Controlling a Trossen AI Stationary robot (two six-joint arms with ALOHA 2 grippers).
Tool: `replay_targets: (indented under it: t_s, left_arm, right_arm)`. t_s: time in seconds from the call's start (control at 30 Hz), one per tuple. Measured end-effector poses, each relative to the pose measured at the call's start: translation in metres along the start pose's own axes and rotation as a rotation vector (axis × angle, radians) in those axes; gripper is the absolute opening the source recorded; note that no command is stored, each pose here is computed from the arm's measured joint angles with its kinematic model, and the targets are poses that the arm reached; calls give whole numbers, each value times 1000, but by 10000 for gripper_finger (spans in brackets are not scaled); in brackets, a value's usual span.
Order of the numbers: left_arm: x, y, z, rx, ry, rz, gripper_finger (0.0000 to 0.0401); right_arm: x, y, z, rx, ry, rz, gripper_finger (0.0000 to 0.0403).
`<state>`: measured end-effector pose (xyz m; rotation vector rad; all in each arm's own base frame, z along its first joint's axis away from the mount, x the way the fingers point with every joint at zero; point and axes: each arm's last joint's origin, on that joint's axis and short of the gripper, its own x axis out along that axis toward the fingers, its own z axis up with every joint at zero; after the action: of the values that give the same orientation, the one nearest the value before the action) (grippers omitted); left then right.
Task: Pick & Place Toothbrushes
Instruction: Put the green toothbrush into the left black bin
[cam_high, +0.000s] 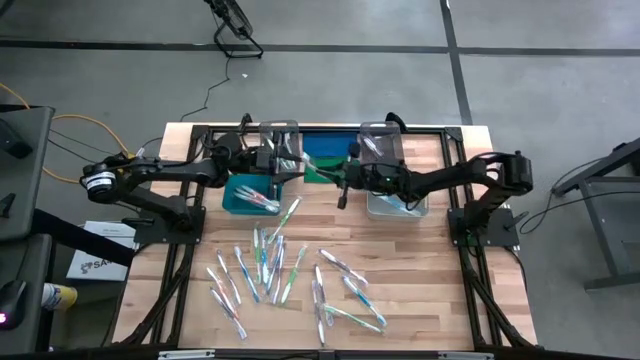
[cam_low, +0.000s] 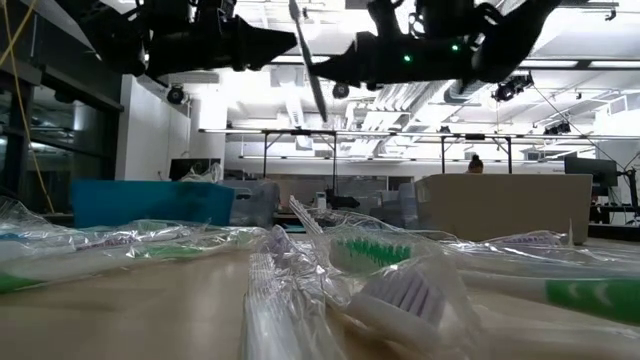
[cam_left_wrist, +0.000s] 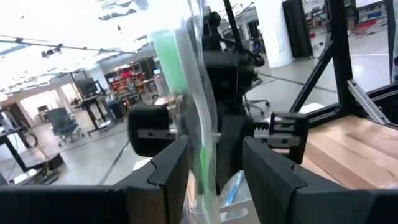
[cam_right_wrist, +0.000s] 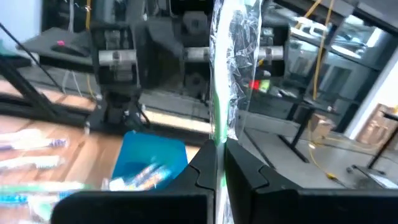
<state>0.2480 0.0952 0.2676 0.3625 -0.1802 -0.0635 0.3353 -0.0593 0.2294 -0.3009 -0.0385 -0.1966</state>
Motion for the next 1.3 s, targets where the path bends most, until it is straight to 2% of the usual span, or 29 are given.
replay_targets:
  t_s: [0.37, 0.47, 0.57, 0.67, 0.73, 0.83, 1.07, 1.2, 1.3]
  left_arm:
    - [0, 0, 0, -19, 4, 17, 143]
    - [0, 0, 0, -20, 5, 16, 132]
    - [0, 0, 0, -20, 5, 17, 98]
    - [0, 0, -1, -22, 12, 11, 39]
    - [0, 0, -2, -11, 18, 9, 16]
    - [0, -1, -2, 5, 26, 6, 19]
    - [-5, 4, -3, 111, 54, 18, 10]
    - [-15, 18, -4, 142, 187, 36, 10]
    - [-22, 31, 2, 231, 307, 27, 10]
  right_arm:
    - [16, -2, 4, 1, 1, 41, 5]
    - [16, 0, 0, 3, 32, 42, 5]
    - [16, 0, -1, 5, 38, 40, 5]
    - [16, -1, -1, 12, 39, 37, 5]
    - [16, -1, -1, 18, 43, 36, 8]
    - [16, 1, -1, 42, 52, 30, 35]
    - [2, 10, 14, 125, 184, -44, 140]
    - [-15, 12, 27, 105, 303, -78, 195]
    - [-28, 13, 36, 114, 373, -103, 221]
